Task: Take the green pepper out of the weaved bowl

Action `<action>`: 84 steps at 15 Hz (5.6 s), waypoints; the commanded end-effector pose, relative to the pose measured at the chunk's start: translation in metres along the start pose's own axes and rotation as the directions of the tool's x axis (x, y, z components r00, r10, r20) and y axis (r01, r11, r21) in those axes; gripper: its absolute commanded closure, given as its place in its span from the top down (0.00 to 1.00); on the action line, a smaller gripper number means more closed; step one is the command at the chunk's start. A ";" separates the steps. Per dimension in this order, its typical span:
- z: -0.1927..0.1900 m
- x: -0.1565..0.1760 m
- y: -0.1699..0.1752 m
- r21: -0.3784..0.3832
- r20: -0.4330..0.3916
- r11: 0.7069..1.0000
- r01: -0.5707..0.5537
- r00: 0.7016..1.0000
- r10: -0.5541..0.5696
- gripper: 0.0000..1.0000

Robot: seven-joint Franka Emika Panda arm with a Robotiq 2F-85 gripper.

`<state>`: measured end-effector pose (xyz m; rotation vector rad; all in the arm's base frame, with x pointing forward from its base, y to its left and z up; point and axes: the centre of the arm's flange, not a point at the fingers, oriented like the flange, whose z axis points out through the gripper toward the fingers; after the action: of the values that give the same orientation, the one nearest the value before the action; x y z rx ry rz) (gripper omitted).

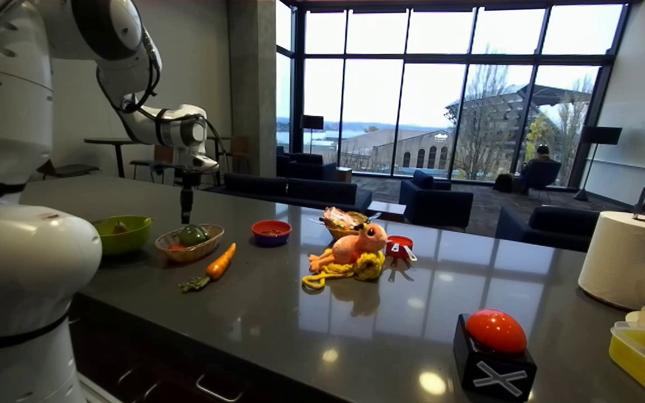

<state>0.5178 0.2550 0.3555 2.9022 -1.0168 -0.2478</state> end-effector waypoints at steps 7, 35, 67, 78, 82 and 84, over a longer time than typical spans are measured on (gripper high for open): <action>0.026 0.010 0.008 0.028 -0.020 0.998 0.053 0.998 -0.053 1.00; -0.025 0.013 0.013 -0.054 -0.051 0.986 0.156 0.986 -0.159 0.70; 0.034 0.127 0.212 0.002 -0.013 0.796 0.605 0.796 -0.605 0.70; 0.021 0.109 0.199 -0.026 -0.014 0.774 0.632 0.774 -0.633 1.00; -0.019 0.097 0.206 -0.028 -0.046 0.789 0.614 0.788 -0.614 1.00; -0.037 0.088 0.214 -0.024 -0.038 0.803 0.595 0.802 -0.596 1.00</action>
<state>0.4780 0.0329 0.3657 3.1160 -0.0012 -0.2146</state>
